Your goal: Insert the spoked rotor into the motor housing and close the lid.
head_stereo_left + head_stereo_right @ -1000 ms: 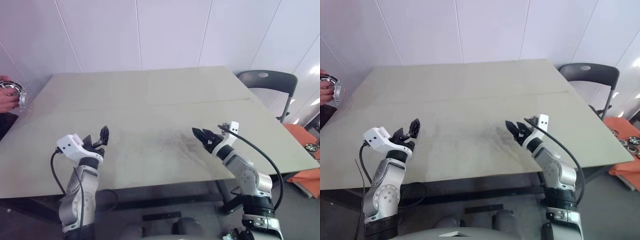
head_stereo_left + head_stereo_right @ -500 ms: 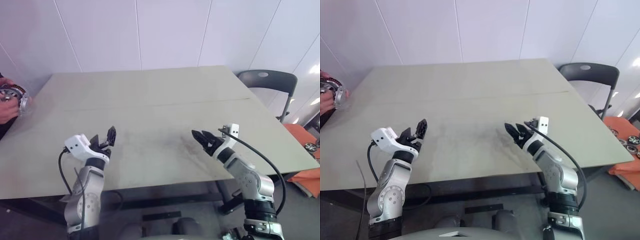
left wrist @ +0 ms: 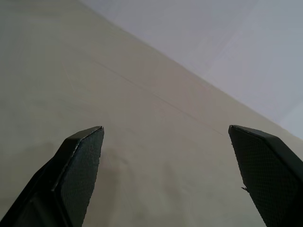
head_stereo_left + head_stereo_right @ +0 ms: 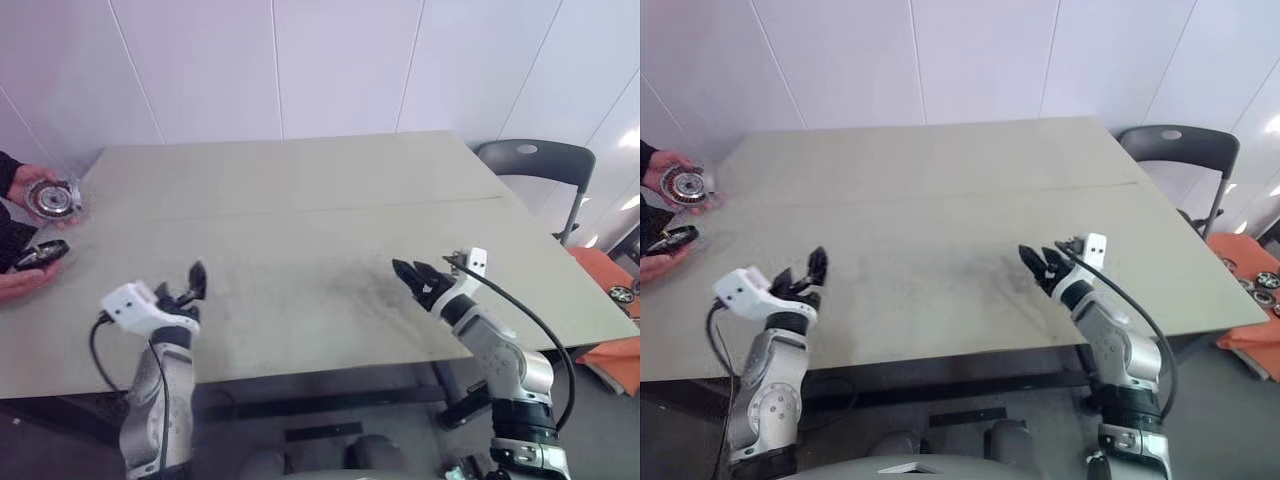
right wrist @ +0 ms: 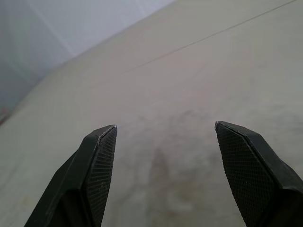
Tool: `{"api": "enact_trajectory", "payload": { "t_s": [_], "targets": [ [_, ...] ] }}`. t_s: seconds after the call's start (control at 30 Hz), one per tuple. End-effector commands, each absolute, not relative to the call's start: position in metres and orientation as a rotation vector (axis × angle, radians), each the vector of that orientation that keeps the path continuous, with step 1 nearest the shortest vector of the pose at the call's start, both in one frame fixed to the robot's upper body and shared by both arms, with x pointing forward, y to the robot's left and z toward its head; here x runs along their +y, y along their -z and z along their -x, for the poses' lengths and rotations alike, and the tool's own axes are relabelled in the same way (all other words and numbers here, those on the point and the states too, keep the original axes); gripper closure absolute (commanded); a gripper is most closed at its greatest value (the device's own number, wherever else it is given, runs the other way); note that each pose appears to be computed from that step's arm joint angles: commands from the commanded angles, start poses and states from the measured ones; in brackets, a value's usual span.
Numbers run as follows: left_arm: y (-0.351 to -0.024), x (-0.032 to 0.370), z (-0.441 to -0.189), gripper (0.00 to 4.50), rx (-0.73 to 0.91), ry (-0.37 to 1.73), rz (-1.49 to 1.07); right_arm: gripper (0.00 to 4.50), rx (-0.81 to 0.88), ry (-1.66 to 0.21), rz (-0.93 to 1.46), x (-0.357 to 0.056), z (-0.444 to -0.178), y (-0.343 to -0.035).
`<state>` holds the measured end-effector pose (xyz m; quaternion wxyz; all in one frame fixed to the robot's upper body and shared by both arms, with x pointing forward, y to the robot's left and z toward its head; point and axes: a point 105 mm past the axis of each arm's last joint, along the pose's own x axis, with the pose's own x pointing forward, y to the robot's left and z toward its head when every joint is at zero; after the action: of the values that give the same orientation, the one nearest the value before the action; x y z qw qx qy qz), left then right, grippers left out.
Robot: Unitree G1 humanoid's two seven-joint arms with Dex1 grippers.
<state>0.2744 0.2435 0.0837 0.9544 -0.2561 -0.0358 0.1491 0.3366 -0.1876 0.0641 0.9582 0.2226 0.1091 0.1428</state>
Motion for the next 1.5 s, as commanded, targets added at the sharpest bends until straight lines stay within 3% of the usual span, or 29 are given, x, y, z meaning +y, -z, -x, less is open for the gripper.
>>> {"api": "enact_trajectory", "payload": {
  "t_s": [0.03, 1.5],
  "targets": [
    [-0.099, 0.248, -0.273, 0.02, -0.148, -0.321, 0.493, 1.04, 0.163, -0.175, -0.384, -0.206, -0.347, -0.073],
    [-0.102, 0.234, -0.281, 0.02, -0.139, -0.236, 0.486, 1.04, 0.168, -0.191, -0.360, -0.193, -0.351, -0.067]
  ]
}}
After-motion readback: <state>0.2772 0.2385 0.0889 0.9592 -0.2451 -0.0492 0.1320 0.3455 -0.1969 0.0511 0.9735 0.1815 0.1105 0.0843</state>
